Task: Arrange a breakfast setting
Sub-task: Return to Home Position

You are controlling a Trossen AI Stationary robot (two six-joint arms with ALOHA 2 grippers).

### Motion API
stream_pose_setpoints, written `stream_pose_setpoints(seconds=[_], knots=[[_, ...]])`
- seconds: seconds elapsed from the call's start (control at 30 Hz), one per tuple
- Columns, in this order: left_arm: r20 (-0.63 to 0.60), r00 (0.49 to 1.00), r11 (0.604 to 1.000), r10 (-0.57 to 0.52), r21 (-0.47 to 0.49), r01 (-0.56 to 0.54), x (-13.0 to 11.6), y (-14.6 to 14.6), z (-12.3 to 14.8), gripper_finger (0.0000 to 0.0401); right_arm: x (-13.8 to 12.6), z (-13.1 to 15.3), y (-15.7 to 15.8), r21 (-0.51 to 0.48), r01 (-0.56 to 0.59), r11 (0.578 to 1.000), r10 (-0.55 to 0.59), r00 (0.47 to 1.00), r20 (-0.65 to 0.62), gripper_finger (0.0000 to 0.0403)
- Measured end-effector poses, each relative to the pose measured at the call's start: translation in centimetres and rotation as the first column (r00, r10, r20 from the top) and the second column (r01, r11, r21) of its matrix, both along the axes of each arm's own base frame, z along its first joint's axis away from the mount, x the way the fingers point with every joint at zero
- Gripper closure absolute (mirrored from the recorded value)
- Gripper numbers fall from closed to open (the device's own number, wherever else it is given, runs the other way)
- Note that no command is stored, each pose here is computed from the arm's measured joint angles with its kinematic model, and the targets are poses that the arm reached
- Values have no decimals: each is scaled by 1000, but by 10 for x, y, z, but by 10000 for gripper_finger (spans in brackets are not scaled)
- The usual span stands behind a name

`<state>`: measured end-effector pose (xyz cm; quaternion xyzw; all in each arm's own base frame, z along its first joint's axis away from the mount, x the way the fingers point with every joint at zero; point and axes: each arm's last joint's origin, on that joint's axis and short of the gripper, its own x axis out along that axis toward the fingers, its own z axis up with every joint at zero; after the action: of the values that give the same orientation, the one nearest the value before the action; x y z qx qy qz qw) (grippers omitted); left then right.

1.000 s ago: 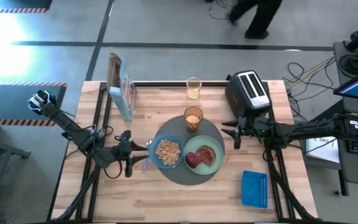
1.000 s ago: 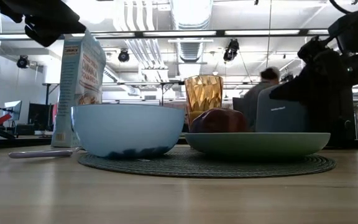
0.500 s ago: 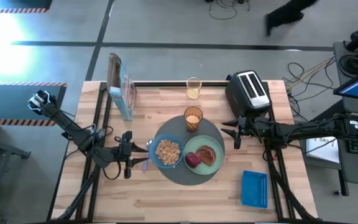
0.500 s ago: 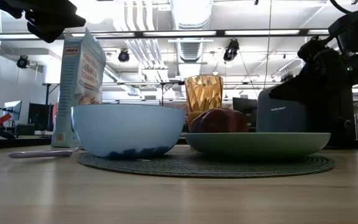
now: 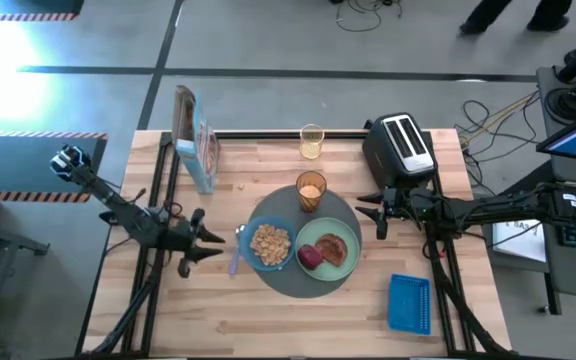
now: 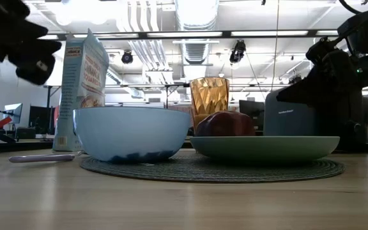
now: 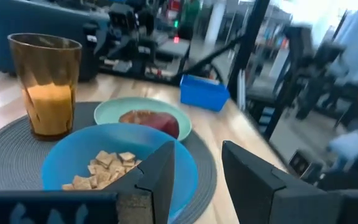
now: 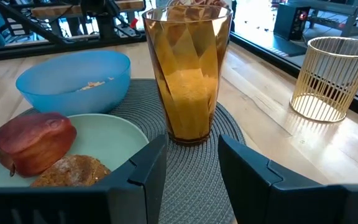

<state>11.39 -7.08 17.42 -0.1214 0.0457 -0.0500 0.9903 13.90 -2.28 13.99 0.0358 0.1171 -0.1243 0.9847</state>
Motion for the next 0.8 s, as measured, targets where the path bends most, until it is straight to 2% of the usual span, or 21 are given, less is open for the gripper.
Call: stream_pose_setpoints(seconds=[0.07,0.17,0.37,0.47,0.57,0.73,0.8], knots=[[49,999,999,1,-39,1,-6,5,-8,283,0,0,0,1,0,1000,0,1000,0,268],[58,998,999,0,-34,2,-11,9,-6,283,0,0,0,0,0,1000,0,1000,0,268],[168,986,996,13,83,-27,-21,18,3,283,0,0,0,0,0,1000,0,1000,0,268],[167,982,984,90,135,-113,-25,23,2,283,0,0,0,1,1,1000,-1,1000,0,268],[115,978,968,176,162,-193,-28,28,-5,283,0,0,0,1,0,1000,0,1000,0,268],[139,941,933,308,148,-328,-32,35,-2,283,0,0,0,1,0,1000,0,1000,0,268],[142,920,907,366,165,-387,-31,39,-2,283,0,0,0,1,1,1000,-1,1000,0,268]])
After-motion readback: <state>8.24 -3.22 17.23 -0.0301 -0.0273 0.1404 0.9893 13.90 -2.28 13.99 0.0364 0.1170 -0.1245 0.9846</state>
